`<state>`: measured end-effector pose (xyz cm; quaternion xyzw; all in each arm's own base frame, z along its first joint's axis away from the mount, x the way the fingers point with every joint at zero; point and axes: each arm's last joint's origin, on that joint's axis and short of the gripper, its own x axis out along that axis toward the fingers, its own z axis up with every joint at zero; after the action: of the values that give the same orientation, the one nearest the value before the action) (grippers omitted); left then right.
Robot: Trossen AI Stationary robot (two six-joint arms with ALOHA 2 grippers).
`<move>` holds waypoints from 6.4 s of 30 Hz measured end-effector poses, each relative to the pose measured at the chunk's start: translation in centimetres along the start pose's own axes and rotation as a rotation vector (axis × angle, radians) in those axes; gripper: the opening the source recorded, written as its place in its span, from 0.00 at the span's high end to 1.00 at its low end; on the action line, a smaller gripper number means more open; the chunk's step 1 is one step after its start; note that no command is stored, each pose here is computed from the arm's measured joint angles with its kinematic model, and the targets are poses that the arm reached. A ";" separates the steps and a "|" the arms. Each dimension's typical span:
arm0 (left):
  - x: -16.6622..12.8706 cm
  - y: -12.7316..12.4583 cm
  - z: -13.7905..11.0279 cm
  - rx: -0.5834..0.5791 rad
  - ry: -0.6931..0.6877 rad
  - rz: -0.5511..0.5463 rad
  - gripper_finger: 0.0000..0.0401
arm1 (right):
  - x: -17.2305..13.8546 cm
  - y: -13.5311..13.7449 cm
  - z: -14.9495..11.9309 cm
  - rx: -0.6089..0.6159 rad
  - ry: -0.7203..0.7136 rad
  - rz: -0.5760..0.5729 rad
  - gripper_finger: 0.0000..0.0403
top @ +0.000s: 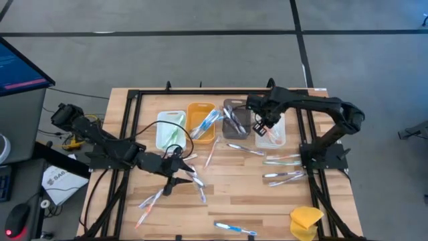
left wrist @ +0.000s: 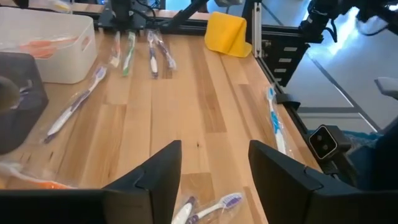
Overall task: Pick & Place Toothbrushes
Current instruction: Put the orange toothbrush into the right white bin, then put the purple toothbrush into the black transparent bin
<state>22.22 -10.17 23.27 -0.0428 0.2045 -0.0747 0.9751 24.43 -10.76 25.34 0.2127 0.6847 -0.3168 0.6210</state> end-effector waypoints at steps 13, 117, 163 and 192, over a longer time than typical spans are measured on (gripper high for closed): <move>0.0 0.0 0.0 -0.036 0.004 0.000 0.57 | 3.1 -0.6 2.0 -0.050 0.153 0.061 0.96; 0.3 1.5 -0.1 0.062 0.035 0.062 0.61 | -9.7 7.9 -12.0 -0.271 -0.260 0.204 0.75; 0.3 1.7 0.0 0.110 0.033 0.068 0.61 | -4.8 12.7 -22.7 -0.384 -0.402 -0.088 0.75; 0.4 2.3 0.1 0.118 0.030 0.091 0.61 | 2.3 10.6 -23.1 -0.298 -0.373 0.264 0.75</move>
<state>22.95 -7.98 22.94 0.0251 0.2163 -0.0427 0.9751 14.86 12.62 21.88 0.1443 0.5640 -0.1624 0.7967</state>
